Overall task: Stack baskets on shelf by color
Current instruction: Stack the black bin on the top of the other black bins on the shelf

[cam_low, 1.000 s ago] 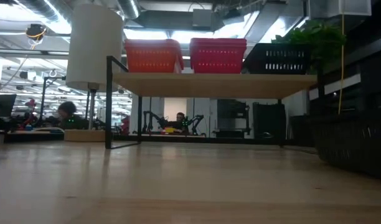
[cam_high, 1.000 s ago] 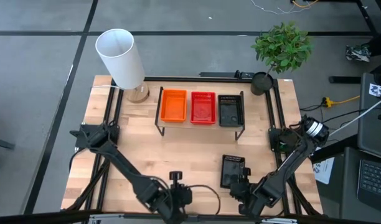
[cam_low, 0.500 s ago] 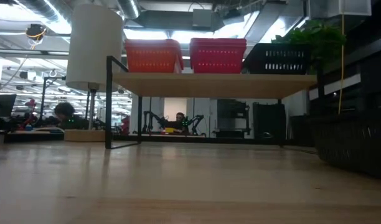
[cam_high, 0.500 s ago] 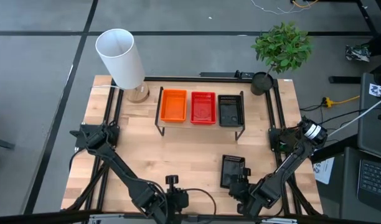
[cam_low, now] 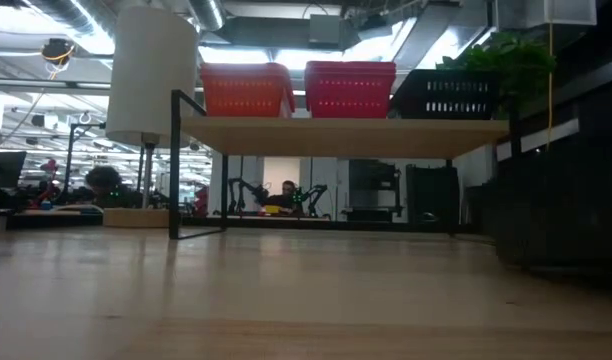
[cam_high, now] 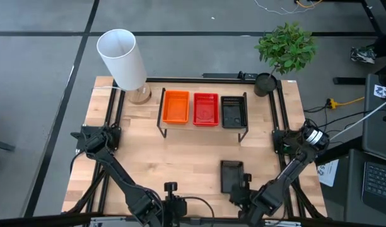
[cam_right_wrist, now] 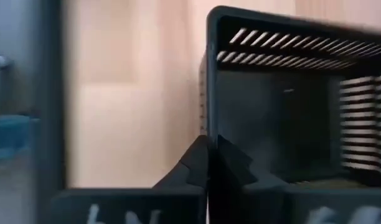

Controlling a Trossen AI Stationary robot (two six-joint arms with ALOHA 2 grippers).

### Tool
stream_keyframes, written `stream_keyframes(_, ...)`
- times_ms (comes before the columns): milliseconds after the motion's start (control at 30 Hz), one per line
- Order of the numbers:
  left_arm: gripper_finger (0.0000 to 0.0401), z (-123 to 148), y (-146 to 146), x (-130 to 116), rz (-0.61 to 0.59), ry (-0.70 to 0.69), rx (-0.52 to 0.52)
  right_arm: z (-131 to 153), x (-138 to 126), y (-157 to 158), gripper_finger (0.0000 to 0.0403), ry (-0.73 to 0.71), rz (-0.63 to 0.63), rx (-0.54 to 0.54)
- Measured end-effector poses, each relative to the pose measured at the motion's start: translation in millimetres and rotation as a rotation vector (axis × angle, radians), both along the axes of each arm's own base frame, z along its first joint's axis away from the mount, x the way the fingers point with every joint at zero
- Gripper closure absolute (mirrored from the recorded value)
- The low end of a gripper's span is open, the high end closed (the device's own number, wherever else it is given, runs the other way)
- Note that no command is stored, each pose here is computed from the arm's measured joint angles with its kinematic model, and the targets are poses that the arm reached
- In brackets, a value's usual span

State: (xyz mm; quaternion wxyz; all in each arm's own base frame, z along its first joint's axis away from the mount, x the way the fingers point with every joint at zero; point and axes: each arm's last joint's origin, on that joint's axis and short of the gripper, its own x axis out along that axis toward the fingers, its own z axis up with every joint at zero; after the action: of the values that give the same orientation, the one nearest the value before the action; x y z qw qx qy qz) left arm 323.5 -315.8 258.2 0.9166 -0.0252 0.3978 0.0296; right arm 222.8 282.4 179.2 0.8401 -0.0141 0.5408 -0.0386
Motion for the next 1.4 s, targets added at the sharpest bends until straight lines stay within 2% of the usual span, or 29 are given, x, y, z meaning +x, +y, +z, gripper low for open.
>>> stream_keyframes(200,0.0335,0,0,0,-0.001,0.0,0.0,81,-1,26,0.0398,-0.106,0.14,-0.055)
stream_keyframes(267,0.0335,0,0,0,-0.001,0.001,0.001,110,-6,27,0.0399,-0.177,0.159,-0.14)
stream_keyframes(433,0.0335,0,0,0,-0.007,0.001,0.006,168,-24,8,0.04,-0.329,0.147,-0.438)
stream_keyframes(533,0.0335,0,0,0,-0.02,0.002,0.017,189,-21,-4,0.0401,-0.424,0.153,-0.523)
stream_keyframes(600,0.0335,0,-1,-1,-0.023,0.003,0.022,198,-14,-16,0.0401,-0.425,0.175,-0.589)
stream_keyframes(667,0.0335,-1,-1,-1,-0.024,0.005,0.022,204,-9,-33,0.0401,-0.426,0.143,-0.628)
stream_keyframes(733,0.0335,-1,0,-1,-0.023,0.005,0.023,208,-3,-53,0.0401,-0.377,0.154,-0.674)
stream_keyframes(800,0.0335,-1,0,-1,-0.024,0.005,0.024,213,2,-77,0.0401,-0.345,0.12,-0.687)
stream_keyframes(933,0.0335,-1,0,-1,-0.028,0.005,0.028,224,-6,-134,0.0401,-0.238,0.1,-0.668)
stream_keyframes(1100,0.0335,-2,2,0,-0.024,0.017,0.041,223,-35,-200,0.0401,-0.159,-0.025,-0.545)
stream_keyframes(1200,0.0335,-3,6,2,-0.015,0.03,0.053,210,-41,-219,0.0401,-0.149,-0.005,-0.474)
stream_keyframes(1300,0.0335,-3,12,6,0.001,0.036,0.06,201,-36,-229,0.0401,-0.198,0.061,-0.448)
stream_keyframes(1400,0.0335,-3,16,10,0.014,0.037,0.06,196,-30,-241,0.0401,-0.22,0.069,-0.406)
